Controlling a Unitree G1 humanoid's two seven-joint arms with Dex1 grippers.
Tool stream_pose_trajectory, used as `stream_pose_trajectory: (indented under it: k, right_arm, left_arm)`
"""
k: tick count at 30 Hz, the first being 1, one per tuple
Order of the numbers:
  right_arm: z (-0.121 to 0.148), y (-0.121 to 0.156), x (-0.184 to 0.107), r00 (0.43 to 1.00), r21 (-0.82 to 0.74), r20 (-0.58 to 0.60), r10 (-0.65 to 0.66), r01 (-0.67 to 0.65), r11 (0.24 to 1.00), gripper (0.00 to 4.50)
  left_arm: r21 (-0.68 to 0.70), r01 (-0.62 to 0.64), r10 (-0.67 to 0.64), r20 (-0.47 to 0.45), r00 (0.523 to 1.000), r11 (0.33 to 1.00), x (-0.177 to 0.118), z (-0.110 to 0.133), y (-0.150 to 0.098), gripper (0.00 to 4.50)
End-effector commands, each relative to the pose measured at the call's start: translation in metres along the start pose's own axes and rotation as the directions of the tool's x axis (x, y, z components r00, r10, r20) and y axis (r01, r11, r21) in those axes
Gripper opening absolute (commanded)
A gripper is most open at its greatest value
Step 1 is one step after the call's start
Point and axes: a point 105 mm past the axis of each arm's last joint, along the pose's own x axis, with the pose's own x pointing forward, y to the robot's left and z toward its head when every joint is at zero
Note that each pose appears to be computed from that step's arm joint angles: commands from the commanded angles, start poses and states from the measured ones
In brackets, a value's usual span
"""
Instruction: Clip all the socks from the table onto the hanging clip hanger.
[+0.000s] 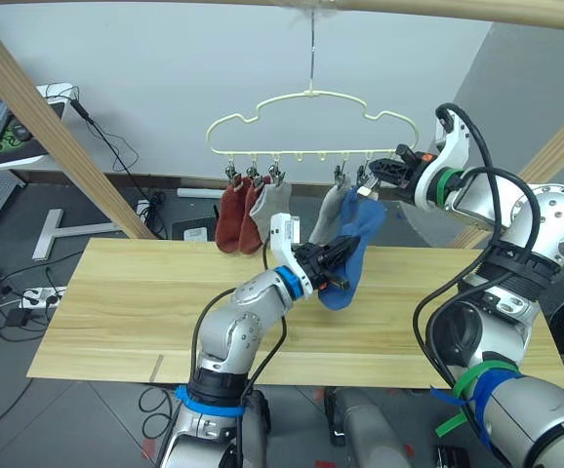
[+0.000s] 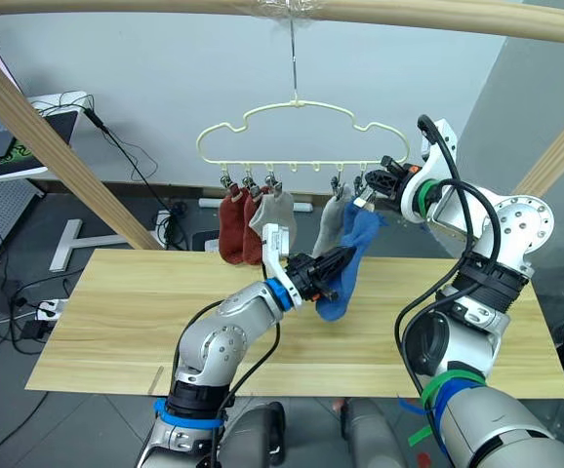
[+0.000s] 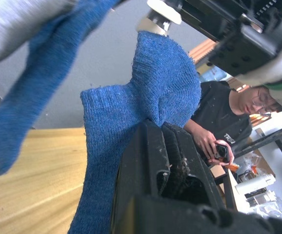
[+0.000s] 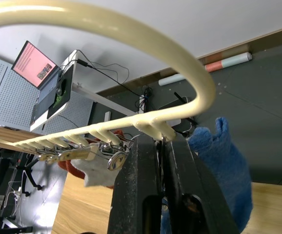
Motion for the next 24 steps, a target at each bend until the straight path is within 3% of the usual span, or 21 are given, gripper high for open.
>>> stream_pose_trajectory:
  k: [1, 12, 16, 22, 24]
  right_arm:
    - [0.01, 0.011, -0.007, 0.999, -0.028, 0.04, 0.035, -0.034, 0.999, 0.0]
    - [0.008, 0.017, -0.008, 0.997, -0.045, 0.02, 0.08, -0.079, 0.996, 0.0]
    - [0.01, 0.02, -0.01, 0.994, -0.048, 0.03, 0.107, -0.105, 0.993, 1.1]
    - [0.013, 0.017, -0.012, 0.992, -0.053, 0.048, 0.114, -0.111, 0.992, 3.33]
    - [0.018, 0.014, -0.017, 0.992, -0.121, 0.077, 0.098, -0.088, 0.989, 4.02]
  left_arm:
    - [-0.005, 0.031, -0.03, 0.065, 0.997, 1.0, 0.005, 0.017, -0.007, 0.03]
    - [0.002, 0.066, -0.065, 0.083, 0.994, 0.998, 0.01, 0.023, -0.014, 0.03]
    - [0.009, 0.085, -0.086, 0.079, 0.993, 0.996, 0.011, 0.023, -0.019, 0.0]
    - [0.009, 0.102, -0.102, 0.074, 0.992, 0.995, 0.013, 0.022, -0.022, 0.0]
    - [-0.007, 0.114, -0.114, 0.071, 0.991, 0.993, 0.017, 0.019, -0.025, 0.0]
